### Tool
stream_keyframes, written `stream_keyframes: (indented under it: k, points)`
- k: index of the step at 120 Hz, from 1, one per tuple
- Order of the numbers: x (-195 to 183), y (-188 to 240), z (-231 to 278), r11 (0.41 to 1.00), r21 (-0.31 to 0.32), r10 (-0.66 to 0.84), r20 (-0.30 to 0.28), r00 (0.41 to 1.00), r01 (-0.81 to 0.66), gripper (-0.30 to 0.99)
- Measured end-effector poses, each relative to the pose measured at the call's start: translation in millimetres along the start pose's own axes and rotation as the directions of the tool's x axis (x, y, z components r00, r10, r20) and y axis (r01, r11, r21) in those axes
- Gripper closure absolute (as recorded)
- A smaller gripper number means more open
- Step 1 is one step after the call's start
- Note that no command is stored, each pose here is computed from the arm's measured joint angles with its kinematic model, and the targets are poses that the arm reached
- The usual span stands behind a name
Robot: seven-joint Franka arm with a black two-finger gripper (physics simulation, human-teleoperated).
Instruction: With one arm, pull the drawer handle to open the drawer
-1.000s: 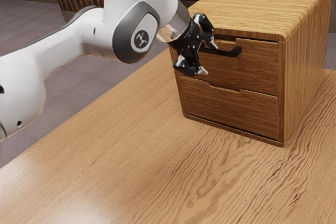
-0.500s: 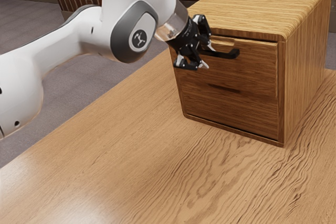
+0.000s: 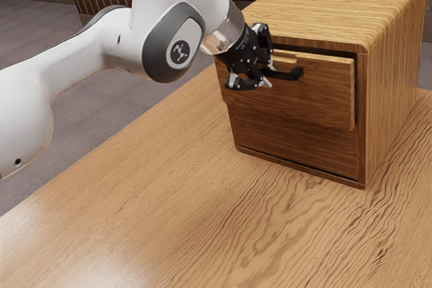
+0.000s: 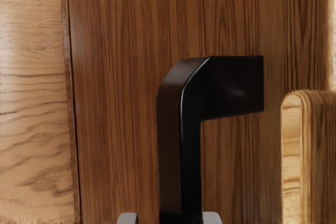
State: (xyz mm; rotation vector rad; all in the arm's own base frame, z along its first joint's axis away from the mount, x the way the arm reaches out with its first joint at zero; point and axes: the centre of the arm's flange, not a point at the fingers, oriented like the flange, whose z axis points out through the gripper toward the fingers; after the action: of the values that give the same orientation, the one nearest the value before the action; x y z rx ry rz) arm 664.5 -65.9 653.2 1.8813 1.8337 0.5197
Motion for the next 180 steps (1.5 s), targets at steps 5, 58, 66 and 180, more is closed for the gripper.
stream_keyframes:
  k: [5,58,66,180]
  points:
    - [-2.1,-0.4,-2.6,1.000,-0.002,0.004,0.003,1.000,-0.004,0.62]
    - [-5.5,-12.9,-12.5,1.000,0.011,0.012,0.015,1.000,-0.012,0.65]
    - [-5.5,-16.5,-13.7,1.000,0.016,0.013,0.016,1.000,-0.013,0.65]
    - [-8.7,-60.3,-51.3,0.999,0.042,0.022,0.045,0.999,-0.024,0.68]
